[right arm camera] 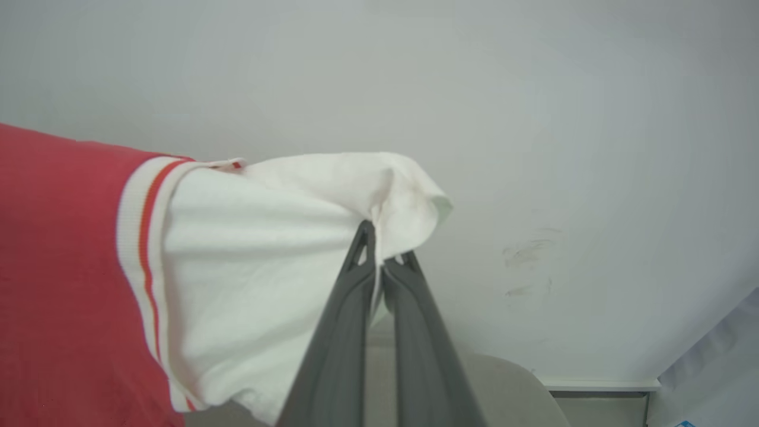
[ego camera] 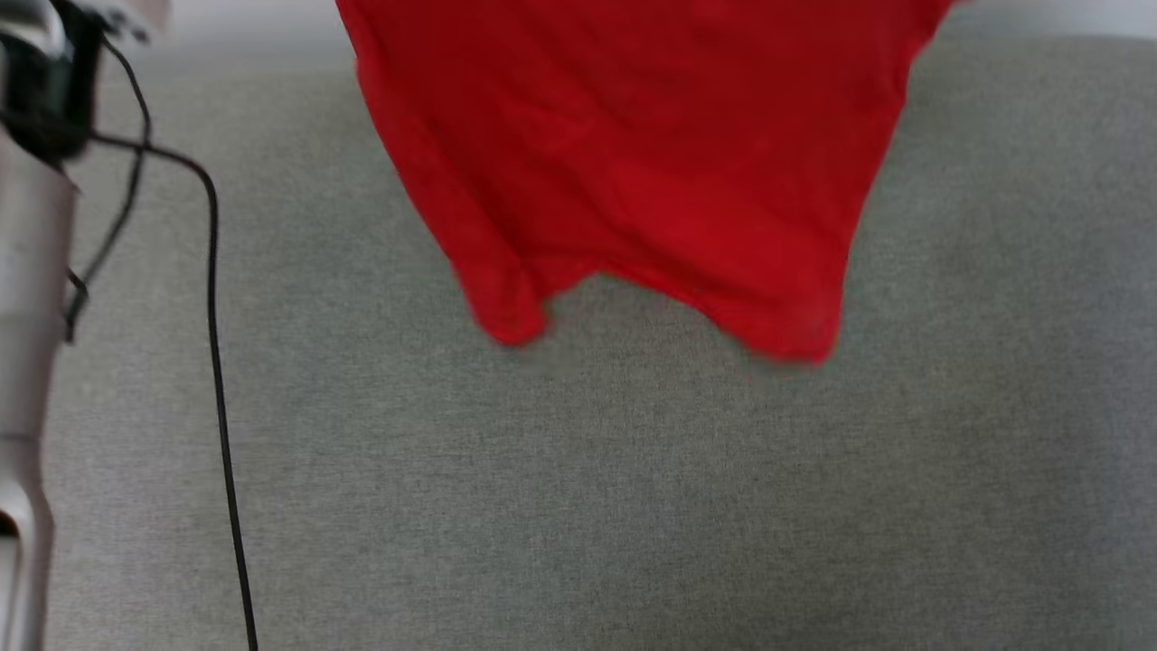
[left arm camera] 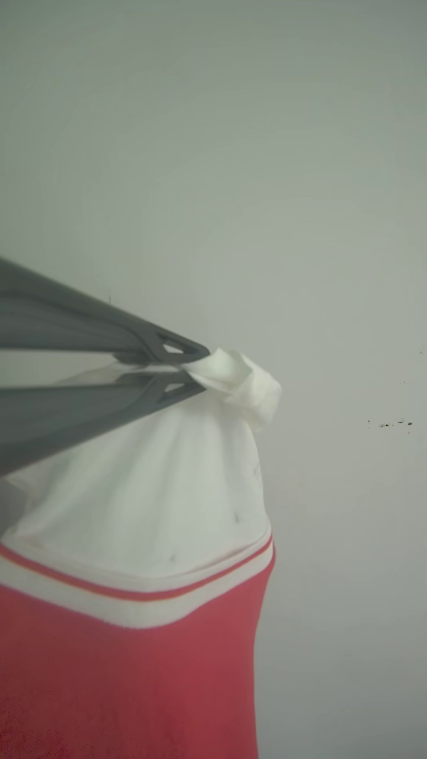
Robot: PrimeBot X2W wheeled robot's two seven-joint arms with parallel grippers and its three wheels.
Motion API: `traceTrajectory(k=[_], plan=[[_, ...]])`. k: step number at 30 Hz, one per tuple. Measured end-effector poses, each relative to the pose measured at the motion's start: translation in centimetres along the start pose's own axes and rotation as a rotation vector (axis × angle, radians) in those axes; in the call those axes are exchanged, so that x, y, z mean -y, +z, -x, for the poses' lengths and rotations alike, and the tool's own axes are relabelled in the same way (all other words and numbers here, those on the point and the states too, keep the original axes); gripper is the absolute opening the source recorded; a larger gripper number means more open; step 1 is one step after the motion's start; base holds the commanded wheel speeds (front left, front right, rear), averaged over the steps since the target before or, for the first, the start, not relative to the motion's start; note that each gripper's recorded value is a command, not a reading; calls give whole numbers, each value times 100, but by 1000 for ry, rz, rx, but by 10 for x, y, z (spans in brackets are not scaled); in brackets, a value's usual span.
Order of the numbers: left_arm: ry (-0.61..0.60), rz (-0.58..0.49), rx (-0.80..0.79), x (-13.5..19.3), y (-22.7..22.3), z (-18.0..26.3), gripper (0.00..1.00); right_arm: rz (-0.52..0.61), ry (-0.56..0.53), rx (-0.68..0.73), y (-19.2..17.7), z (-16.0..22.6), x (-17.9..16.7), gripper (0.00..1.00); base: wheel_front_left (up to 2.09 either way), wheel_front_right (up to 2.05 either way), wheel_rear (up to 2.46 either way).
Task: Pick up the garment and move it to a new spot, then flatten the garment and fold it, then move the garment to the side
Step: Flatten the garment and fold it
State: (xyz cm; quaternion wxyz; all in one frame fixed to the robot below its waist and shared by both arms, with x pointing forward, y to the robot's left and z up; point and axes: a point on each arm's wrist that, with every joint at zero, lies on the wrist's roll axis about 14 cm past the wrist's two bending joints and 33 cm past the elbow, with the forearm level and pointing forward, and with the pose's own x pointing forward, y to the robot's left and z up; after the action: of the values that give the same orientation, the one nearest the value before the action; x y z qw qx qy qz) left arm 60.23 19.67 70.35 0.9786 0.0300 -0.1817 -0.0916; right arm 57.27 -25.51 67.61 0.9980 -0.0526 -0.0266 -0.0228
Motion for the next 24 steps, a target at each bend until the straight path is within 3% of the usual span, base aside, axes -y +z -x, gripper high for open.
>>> traceTrajectory(k=[12,17,24], plan=[[37,-38,103,-23,8,-71,0,75,9,241,72,-78,-17,0,0,0,0],[55,-17,74,-26,-11,-78,0,71,36,244,63,-94,-32,0,0,0,0],[50,43,-12,-18,-60,-74,0,63,103,145,8,-110,-62,0,0,0,0]])
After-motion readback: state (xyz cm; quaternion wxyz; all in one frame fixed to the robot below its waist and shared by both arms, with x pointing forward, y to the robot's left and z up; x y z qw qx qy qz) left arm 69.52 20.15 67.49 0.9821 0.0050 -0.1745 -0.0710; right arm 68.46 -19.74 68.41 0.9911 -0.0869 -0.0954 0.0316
